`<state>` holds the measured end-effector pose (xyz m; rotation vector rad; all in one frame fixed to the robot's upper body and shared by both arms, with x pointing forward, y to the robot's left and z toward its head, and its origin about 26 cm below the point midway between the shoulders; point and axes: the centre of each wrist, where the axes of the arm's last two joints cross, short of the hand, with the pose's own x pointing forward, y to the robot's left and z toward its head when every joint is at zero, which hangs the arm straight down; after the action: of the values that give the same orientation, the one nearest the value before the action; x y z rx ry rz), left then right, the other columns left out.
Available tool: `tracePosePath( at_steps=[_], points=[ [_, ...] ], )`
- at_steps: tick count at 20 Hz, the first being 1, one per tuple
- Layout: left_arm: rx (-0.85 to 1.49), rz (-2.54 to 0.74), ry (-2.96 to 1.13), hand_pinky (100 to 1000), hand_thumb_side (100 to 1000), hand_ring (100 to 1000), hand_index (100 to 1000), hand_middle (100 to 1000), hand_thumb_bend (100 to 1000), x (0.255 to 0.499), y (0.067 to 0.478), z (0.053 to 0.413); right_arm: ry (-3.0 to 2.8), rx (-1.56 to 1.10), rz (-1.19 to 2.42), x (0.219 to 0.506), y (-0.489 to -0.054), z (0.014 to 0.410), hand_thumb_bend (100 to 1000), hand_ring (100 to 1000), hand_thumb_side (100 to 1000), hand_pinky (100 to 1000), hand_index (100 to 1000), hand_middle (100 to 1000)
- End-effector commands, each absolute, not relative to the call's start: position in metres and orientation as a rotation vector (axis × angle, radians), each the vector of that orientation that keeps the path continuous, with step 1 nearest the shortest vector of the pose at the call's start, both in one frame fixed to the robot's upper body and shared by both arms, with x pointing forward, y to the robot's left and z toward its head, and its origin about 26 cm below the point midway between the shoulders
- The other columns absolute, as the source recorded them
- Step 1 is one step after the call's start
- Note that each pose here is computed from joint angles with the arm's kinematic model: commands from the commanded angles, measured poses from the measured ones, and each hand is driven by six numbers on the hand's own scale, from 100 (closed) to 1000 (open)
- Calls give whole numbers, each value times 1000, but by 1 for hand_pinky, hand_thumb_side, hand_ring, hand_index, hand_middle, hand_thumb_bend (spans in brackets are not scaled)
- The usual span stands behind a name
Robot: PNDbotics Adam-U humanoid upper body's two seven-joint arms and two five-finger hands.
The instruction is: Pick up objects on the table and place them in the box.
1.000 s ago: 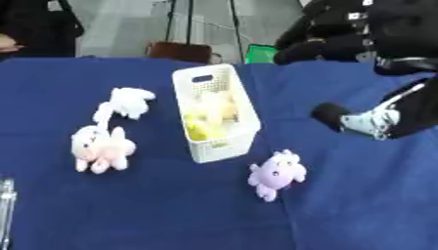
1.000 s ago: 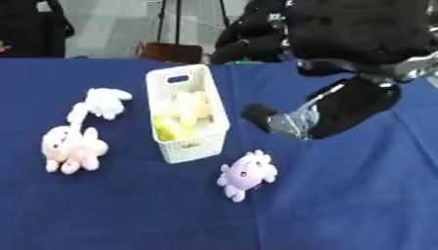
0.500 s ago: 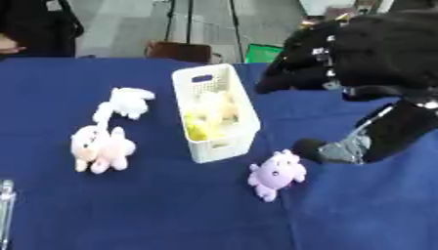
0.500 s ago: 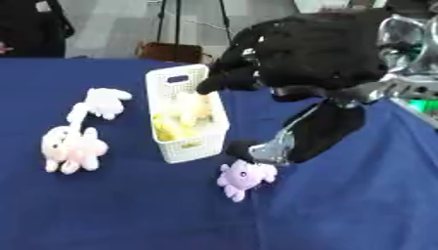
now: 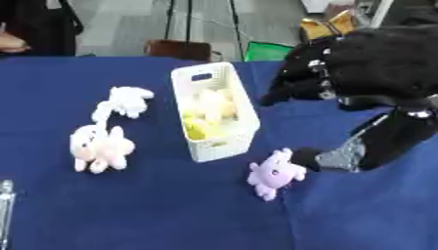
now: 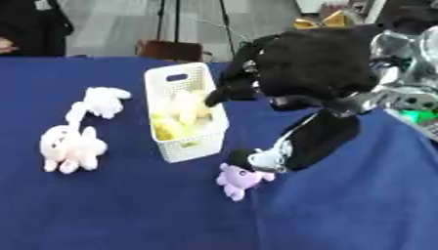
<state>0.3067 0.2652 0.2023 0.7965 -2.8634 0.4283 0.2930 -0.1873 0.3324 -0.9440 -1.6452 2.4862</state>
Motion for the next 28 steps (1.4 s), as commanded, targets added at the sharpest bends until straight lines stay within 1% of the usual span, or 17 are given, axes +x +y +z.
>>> tracePosePath(
  at_steps=[1, 3, 10, 13, 14, 15, 16, 17, 18, 23, 24, 28],
  points=[
    [771, 469, -2942, 523, 564, 530, 766, 709, 100, 304, 265, 211, -1603, -969, 2495, 290, -189, 335, 399, 862, 997, 911, 948, 802],
    [770, 471, -2941, 523, 564, 530, 766, 709, 100, 304, 265, 211, -1573, -945, 2496, 291, -188, 329, 403, 861, 983, 911, 945, 799],
    [765, 473, -2939, 523, 555, 530, 759, 707, 100, 305, 264, 211, -1486, -926, 2477, 295, -188, 318, 359, 863, 946, 910, 927, 787],
    [763, 474, -2939, 523, 554, 530, 758, 706, 100, 305, 264, 211, -1461, -930, 2459, 302, -189, 314, 358, 862, 943, 910, 925, 785],
    [762, 475, -2939, 523, 549, 530, 754, 705, 100, 305, 264, 211, -1456, -917, 2451, 305, -190, 311, 342, 862, 910, 909, 925, 776],
    [762, 475, -2938, 523, 549, 530, 754, 705, 100, 305, 263, 211, -1447, -919, 2440, 309, -191, 310, 342, 862, 910, 909, 925, 776],
    [761, 476, -2937, 523, 546, 530, 753, 705, 100, 305, 263, 211, -1440, -922, 2434, 312, -192, 308, 331, 864, 876, 909, 929, 776],
    [760, 476, -2937, 523, 546, 530, 753, 705, 100, 305, 263, 211, -1433, -926, 2429, 315, -192, 306, 331, 864, 876, 909, 929, 776],
    [760, 476, -2937, 523, 544, 530, 751, 705, 100, 305, 263, 211, -1425, -930, 2427, 318, -193, 305, 342, 866, 843, 911, 930, 779],
    [758, 476, -2935, 524, 541, 533, 749, 706, 100, 305, 263, 211, -1387, -943, 2417, 333, -197, 298, 334, 865, 829, 910, 929, 778],
    [757, 476, -2934, 524, 539, 533, 748, 706, 100, 305, 263, 211, -1378, -945, 2412, 337, -199, 296, 344, 865, 807, 909, 935, 778],
    [756, 477, -2933, 524, 539, 534, 747, 706, 100, 305, 262, 211, -1353, -947, 2413, 350, -204, 290, 350, 865, 797, 908, 937, 780]
  ],
)
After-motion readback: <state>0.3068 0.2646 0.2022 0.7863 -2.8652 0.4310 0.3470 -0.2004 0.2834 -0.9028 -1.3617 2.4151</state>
